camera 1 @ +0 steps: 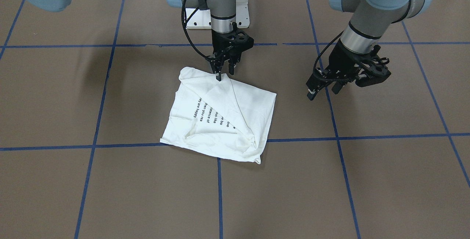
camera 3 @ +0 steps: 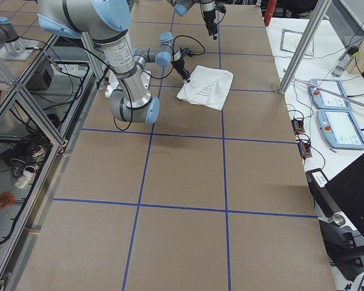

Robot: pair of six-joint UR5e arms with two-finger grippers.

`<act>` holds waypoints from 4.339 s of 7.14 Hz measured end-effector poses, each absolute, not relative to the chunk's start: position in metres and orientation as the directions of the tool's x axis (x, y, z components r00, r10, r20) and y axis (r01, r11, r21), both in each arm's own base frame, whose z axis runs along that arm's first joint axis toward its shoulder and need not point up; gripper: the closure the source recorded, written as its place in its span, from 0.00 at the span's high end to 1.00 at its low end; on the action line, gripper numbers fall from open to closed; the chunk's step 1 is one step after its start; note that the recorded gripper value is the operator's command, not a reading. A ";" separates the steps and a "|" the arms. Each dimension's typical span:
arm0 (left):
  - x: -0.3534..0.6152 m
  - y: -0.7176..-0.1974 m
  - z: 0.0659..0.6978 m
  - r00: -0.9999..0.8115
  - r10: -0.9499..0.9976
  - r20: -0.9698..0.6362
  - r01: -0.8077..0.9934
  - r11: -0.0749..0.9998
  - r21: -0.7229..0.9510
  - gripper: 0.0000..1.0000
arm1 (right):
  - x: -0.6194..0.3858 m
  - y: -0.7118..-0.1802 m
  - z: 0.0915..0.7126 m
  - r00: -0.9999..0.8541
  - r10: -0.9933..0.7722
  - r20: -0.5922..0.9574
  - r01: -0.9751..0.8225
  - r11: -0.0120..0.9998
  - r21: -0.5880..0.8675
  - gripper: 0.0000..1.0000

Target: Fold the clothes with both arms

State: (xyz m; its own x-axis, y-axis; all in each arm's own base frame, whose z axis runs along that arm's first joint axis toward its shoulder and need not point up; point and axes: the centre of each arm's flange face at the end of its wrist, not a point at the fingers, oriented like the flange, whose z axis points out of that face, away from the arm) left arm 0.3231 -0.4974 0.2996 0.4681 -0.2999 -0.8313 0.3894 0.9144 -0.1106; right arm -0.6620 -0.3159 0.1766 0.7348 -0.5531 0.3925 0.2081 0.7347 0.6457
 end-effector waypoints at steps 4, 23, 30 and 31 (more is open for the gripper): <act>0.323 -0.498 0.297 0.466 -0.299 -0.833 0.389 0.915 -0.111 1.00 | -0.666 -0.318 0.176 0.736 -0.559 0.382 0.218 0.730 0.648 0.00; 0.326 -0.513 0.252 0.466 -0.237 -0.852 0.374 0.926 -0.054 1.00 | -0.438 -0.585 0.286 0.782 -0.500 0.372 0.278 0.814 0.510 1.00; 0.095 -0.523 0.469 0.765 0.201 -0.612 0.008 0.947 0.321 1.00 | -0.092 -0.626 0.518 0.779 -0.322 0.538 0.227 0.945 0.237 1.00; 0.058 -0.510 0.513 0.767 0.278 -0.578 -0.082 0.937 0.341 1.00 | -0.074 -0.619 0.526 0.782 -0.264 0.565 0.203 0.964 0.170 1.00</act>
